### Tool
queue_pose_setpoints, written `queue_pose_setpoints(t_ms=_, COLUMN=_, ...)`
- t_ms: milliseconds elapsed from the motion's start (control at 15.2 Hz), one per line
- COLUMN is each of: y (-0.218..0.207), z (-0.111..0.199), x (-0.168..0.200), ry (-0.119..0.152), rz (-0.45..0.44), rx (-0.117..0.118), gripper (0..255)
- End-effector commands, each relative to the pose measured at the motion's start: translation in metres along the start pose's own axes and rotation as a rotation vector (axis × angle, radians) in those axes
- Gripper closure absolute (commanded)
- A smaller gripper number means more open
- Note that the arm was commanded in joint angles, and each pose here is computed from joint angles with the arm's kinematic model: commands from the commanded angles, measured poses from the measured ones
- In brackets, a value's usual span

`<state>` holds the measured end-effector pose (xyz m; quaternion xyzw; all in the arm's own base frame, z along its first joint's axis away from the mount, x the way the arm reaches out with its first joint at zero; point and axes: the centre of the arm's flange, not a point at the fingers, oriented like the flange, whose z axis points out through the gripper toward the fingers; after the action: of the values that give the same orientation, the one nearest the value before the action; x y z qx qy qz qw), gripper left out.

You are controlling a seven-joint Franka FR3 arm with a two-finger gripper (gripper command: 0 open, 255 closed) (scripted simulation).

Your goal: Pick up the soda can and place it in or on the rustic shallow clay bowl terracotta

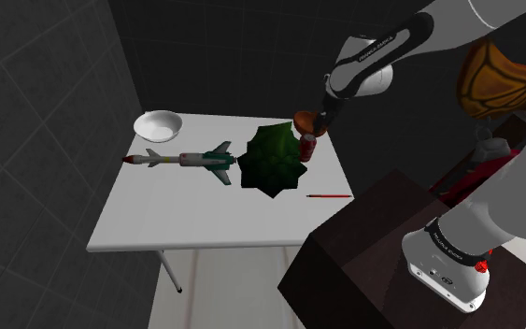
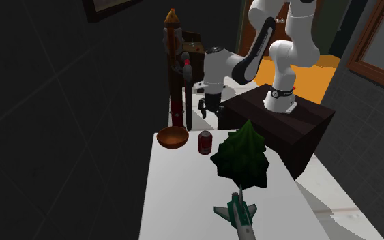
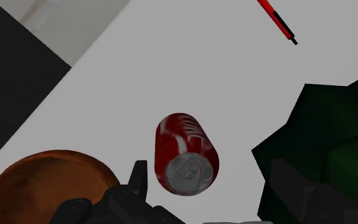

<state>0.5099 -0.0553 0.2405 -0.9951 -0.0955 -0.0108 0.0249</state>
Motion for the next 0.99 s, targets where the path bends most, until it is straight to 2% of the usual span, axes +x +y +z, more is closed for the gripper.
queue_pose_setpoints(t_ms=0, y=0.006, z=0.027, x=0.009, ry=-0.008, rz=-0.015, rx=0.002, gripper=0)
queue_pose_setpoints(t_ms=132, y=0.01, z=0.046, x=0.016, ry=-0.015, rz=-0.026, rx=0.004, gripper=0)
queue_pose_setpoints(t_ms=594, y=0.01, z=0.083, x=0.015, ry=-0.015, rz=-0.026, rx=0.004, gripper=0)
queue_pose_setpoints(t_ms=924, y=0.01, z=0.086, x=0.015, ry=-0.015, rz=-0.026, rx=0.004, gripper=0)
